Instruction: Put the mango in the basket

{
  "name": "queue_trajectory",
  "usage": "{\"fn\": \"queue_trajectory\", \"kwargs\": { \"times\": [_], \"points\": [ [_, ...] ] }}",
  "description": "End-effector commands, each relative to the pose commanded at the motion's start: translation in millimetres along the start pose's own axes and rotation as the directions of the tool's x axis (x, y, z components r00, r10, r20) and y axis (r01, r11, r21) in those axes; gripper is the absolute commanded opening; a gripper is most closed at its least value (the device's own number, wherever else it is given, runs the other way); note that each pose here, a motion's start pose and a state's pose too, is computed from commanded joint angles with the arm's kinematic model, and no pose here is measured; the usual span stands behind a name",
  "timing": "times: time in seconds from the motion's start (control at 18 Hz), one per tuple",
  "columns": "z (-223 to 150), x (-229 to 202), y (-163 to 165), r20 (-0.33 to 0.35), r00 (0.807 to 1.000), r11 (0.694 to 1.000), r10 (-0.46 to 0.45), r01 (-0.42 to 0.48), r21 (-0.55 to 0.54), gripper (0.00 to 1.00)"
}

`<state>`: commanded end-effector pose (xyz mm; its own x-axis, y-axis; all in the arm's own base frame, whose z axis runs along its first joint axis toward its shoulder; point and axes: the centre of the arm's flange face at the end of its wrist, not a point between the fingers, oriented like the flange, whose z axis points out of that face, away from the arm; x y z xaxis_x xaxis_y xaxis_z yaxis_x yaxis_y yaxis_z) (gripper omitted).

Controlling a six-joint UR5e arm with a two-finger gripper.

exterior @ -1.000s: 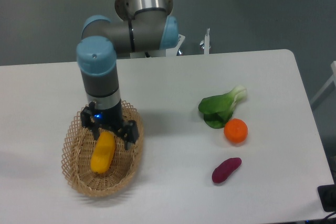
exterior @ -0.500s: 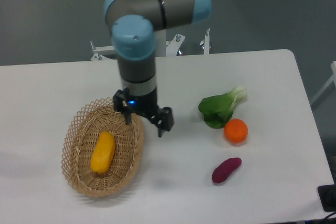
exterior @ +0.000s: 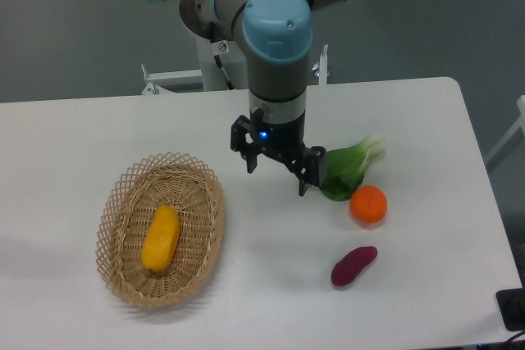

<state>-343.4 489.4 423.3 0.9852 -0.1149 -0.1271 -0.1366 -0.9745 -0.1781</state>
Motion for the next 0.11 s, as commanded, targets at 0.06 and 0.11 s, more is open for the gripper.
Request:
{"fn": "queue_trajectory", "kwargs": {
  "times": [0.06, 0.11],
  "points": [
    [-2.4, 0.7, 1.4, 0.003, 1.000, 1.000, -0.001, 0.001, 0.002, 1.00],
    [-2.7, 0.7, 2.2, 0.002, 1.000, 1.000, -0.001, 0.001, 0.003, 1.00]
  ]
}}
